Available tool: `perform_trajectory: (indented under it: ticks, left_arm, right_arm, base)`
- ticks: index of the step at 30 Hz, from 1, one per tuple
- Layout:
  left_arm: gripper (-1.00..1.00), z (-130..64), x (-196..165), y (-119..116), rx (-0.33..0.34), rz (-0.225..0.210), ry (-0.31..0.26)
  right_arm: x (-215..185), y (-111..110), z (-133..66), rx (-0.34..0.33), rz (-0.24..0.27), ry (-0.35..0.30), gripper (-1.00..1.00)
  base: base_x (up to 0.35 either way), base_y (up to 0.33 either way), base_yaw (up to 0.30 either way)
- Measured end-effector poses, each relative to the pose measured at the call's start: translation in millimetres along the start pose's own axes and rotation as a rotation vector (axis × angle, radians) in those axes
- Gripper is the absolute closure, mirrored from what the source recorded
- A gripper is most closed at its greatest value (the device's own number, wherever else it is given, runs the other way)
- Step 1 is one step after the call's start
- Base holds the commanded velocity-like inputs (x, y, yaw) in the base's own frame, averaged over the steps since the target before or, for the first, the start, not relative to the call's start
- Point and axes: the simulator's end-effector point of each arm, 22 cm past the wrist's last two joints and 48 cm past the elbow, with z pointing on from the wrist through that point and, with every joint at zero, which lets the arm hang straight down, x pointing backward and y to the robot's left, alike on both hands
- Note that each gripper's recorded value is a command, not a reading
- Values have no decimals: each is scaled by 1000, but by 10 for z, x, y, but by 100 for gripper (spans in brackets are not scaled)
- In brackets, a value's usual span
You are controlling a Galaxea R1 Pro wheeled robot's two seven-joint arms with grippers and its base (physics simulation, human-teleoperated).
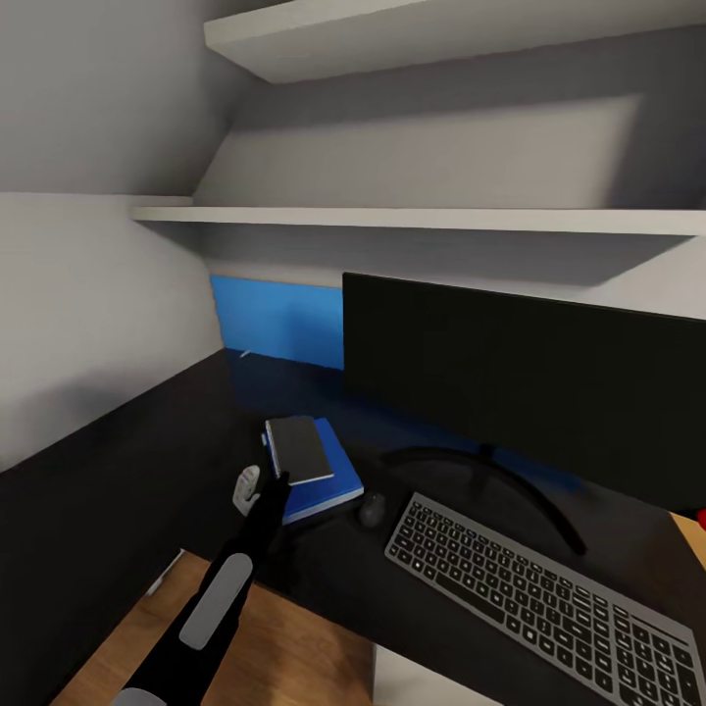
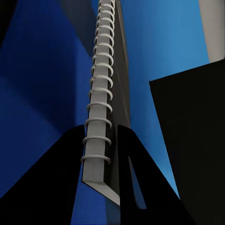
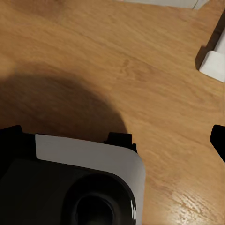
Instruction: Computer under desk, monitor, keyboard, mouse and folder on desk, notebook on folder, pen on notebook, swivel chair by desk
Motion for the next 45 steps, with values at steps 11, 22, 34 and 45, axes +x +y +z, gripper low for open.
perform_trajectory:
  ticks: [11,22,34,45]
  left_arm:
    - [100,1,1,19,-10,-2,-5]
    - [100,2,23,22,-11,-6,1]
    - [100,3,33,28,-13,-8,7]
    - [100,5,-2,79,-25,-10,4]
  right_arm:
    - [3,0,-1,0,0,1,-100]
    - [2,0,0,0,0,0,-100]
    - [0,0,0,0,0,0,-100]
    - [2,0,0,0,0,0,-100]
  base:
    - [11,-4,0]
    - [1,-77,0]
    - [0,-8,0]
    - [0,0,0]
